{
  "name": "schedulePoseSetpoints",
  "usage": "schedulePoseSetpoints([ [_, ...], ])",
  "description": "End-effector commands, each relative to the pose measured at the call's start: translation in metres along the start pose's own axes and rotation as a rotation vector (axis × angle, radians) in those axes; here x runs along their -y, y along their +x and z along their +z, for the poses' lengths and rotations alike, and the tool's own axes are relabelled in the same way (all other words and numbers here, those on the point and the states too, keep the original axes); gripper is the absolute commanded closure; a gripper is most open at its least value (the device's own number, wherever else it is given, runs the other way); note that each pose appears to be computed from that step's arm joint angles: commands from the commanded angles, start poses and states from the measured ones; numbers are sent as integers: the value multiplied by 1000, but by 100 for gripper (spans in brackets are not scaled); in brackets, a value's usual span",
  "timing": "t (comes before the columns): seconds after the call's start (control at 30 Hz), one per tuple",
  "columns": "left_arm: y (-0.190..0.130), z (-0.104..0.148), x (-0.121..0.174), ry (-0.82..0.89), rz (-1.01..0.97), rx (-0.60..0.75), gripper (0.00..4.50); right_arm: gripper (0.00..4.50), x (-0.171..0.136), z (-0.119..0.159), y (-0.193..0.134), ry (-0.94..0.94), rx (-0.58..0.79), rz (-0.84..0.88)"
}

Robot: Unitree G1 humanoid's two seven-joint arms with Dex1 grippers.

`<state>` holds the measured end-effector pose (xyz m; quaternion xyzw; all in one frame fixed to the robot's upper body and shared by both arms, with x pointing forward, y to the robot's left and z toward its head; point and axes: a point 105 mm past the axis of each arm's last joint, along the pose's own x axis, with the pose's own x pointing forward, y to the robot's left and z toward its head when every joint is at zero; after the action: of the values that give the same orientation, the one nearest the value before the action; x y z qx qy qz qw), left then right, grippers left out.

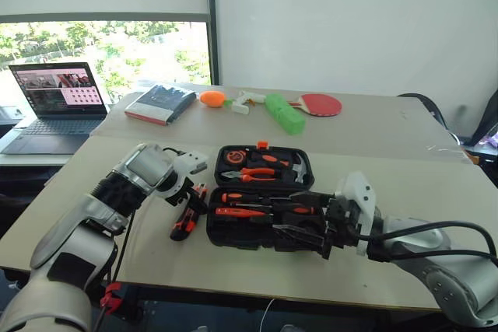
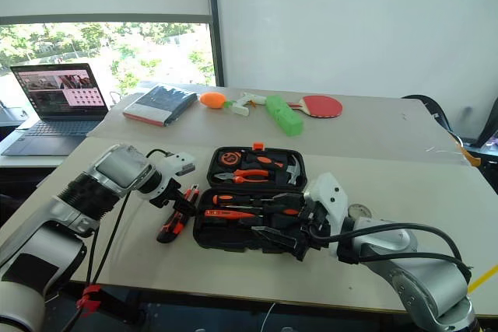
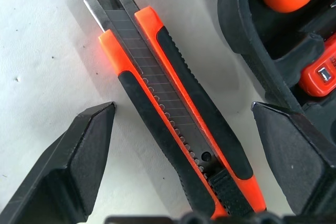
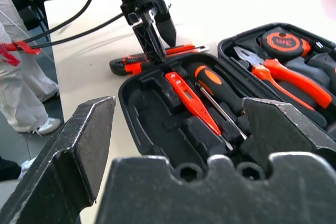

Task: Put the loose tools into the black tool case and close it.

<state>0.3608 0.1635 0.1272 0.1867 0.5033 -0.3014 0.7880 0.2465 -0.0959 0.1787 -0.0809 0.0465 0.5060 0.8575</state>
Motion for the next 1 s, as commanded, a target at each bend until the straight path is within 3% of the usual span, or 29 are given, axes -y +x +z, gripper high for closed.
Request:
schedulePoseSetpoints([
  [0.03, 12, -10, 6, -20, -39, -51, 147, 0, -3, 12, -2, -55, 41, 1],
  [0.1, 12, -14, 3, -23, -35, -59, 226, 0, 0, 14, -3, -58, 40, -6],
  [0.2, 10, -20, -8, -36, -8, -59, 300, 0, 2, 16, -4, -62, 40, -9],
  [0.43, -3, -21, -33, -2, 38, -17, 303, 0, 2, 15, -6, -65, 28, -3],
  [0.7, -48, 23, -44, 390, 36, 166, 304, 0, 1, 12, -14, -69, -7, 5],
  [0.87, -83, 69, 4, 698, -151, 296, 304, 0, -1, 8, -20, -65, -28, 4],
  [1.0, -81, 90, 45, 868, -251, 282, 304, 0, -3, 5, -22, -56, -36, -6],
])
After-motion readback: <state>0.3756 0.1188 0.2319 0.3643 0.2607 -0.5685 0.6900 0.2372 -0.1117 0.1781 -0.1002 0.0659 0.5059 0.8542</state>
